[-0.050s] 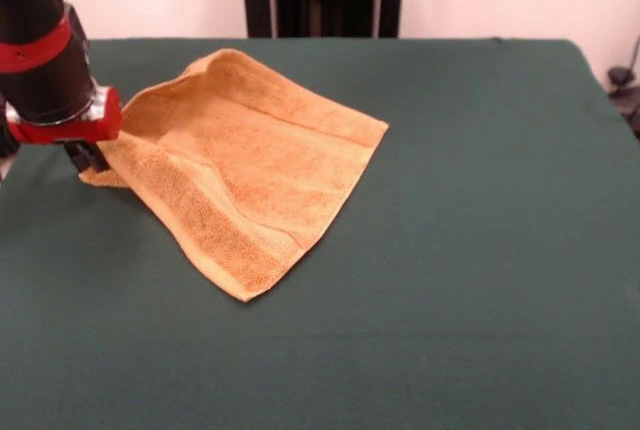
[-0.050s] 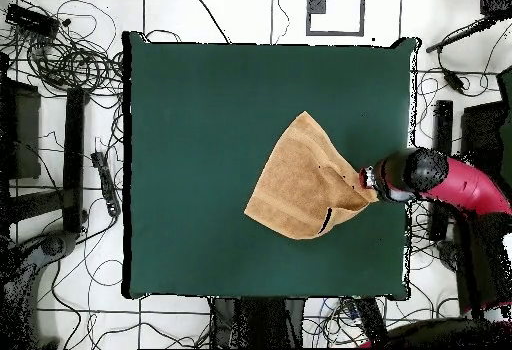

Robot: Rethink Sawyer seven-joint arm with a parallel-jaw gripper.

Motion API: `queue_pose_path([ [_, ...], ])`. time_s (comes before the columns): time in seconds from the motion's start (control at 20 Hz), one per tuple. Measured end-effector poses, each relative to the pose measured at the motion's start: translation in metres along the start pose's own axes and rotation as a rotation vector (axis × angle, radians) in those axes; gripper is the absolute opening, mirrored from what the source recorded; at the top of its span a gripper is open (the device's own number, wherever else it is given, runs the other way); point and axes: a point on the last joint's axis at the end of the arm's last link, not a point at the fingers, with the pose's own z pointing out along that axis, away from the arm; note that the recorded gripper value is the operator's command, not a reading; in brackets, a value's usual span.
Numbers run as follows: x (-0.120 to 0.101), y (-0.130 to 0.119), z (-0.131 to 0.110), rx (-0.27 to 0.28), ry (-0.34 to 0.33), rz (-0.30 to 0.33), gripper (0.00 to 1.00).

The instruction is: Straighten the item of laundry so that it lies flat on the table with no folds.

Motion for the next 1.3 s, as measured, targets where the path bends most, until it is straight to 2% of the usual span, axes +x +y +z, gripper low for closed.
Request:
queue_pose_path([
  [0.2,-0.009,0.006,0.001,0.048,0.065,-0.023,0.00],
  [0.25,-0.015,0.011,0.002,0.077,0.106,-0.037,0.00],
  [0.55,-0.026,0.017,0.004,0.126,0.191,-0.049,0.00],
  [0.85,-0.031,0.019,0.006,0.139,0.225,-0.045,0.00],
  [1.3,-0.032,0.021,0.006,0.158,0.234,-0.050,0.00],
])
